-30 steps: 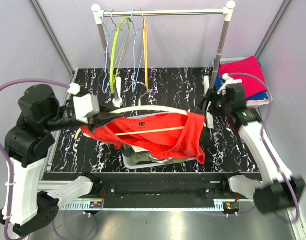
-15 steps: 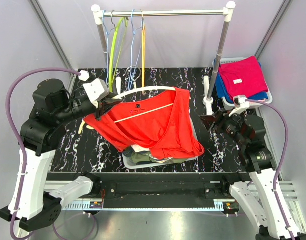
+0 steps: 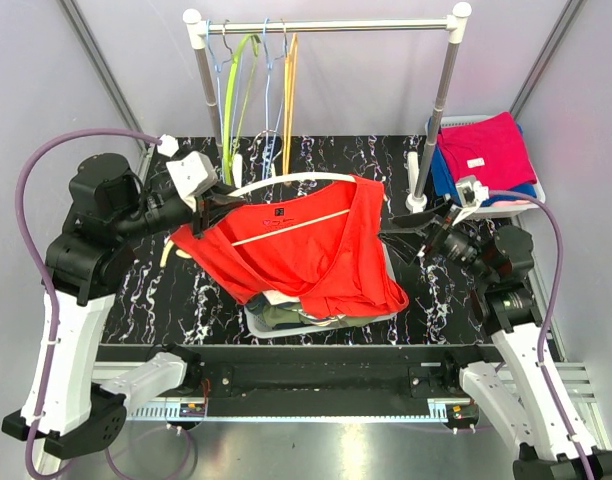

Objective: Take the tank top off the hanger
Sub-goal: Move the clothesline to the center of the board, then remove the tank top from the hanger.

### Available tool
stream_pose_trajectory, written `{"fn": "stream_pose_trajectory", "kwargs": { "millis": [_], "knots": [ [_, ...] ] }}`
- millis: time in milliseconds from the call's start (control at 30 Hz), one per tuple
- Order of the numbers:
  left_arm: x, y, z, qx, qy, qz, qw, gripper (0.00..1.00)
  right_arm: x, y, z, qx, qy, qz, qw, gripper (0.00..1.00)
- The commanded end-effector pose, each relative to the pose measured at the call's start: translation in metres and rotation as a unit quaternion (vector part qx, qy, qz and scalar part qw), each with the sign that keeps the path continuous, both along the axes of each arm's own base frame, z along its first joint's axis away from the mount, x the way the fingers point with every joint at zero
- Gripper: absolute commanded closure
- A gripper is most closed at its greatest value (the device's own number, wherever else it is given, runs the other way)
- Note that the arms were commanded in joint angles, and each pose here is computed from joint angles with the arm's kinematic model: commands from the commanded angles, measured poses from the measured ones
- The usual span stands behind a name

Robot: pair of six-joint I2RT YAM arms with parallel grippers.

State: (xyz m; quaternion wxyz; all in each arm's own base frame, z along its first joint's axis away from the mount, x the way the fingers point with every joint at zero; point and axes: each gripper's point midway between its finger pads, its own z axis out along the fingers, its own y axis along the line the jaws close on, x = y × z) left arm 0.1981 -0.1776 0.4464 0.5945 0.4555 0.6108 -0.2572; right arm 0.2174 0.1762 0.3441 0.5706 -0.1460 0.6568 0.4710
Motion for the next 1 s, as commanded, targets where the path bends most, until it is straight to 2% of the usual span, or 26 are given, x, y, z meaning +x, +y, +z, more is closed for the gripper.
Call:
{"fn": "stream_pose_trajectory", "kwargs": {
  "millis": [0, 133, 300, 400, 433, 500, 533, 667, 767, 967],
  "knots": [
    [-0.003, -0.01, 0.036, -0.039, -0.043, -0.035, 0.998, 1.0, -0.004, 0.01, 0.025, 0.008, -0.039, 0.044, 0.998, 0.18],
    [-0.002, -0.012, 0.037, -0.04, -0.043, -0.04, 0.997, 1.0, 0.0, 0.016, 0.028, 0.006, -0.038, 0.057, 0.998, 0.22],
    [-0.002, -0.011, 0.041, -0.041, -0.047, -0.04, 0.997, 1.0, 0.002, 0.026, 0.032, 0.006, -0.03, 0.076, 0.997, 0.34],
    [-0.003, -0.01, 0.045, -0.042, -0.053, -0.038, 0.997, 1.0, 0.0, 0.031, 0.033, 0.005, -0.027, 0.085, 0.996, 0.51],
    [-0.003, -0.009, 0.045, -0.042, -0.054, -0.036, 0.997, 1.0, 0.001, 0.032, 0.032, 0.004, -0.024, 0.084, 0.996, 0.62],
    [-0.003, -0.008, 0.047, -0.042, -0.058, -0.034, 0.997, 1.0, 0.001, 0.031, 0.031, -0.001, -0.02, 0.079, 0.997, 0.72],
    [-0.004, -0.007, 0.049, -0.042, -0.063, -0.03, 0.997, 1.0, 0.001, 0.029, 0.033, -0.002, -0.021, 0.072, 0.997, 0.82],
    [-0.004, -0.003, 0.051, -0.041, -0.07, -0.02, 0.997, 1.0, -0.001, 0.021, 0.033, -0.02, -0.018, 0.044, 0.999, 0.96],
    [-0.001, 0.002, 0.044, -0.035, -0.071, -0.003, 0.997, 1.0, -0.003, 0.015, 0.036, -0.032, -0.009, 0.025, 0.999, 1.0],
    [-0.004, 0.018, 0.027, 0.004, -0.092, 0.027, 0.995, 1.0, 0.012, -0.014, 0.042, -0.037, 0.004, -0.09, 0.995, 1.0]
  ]
}}
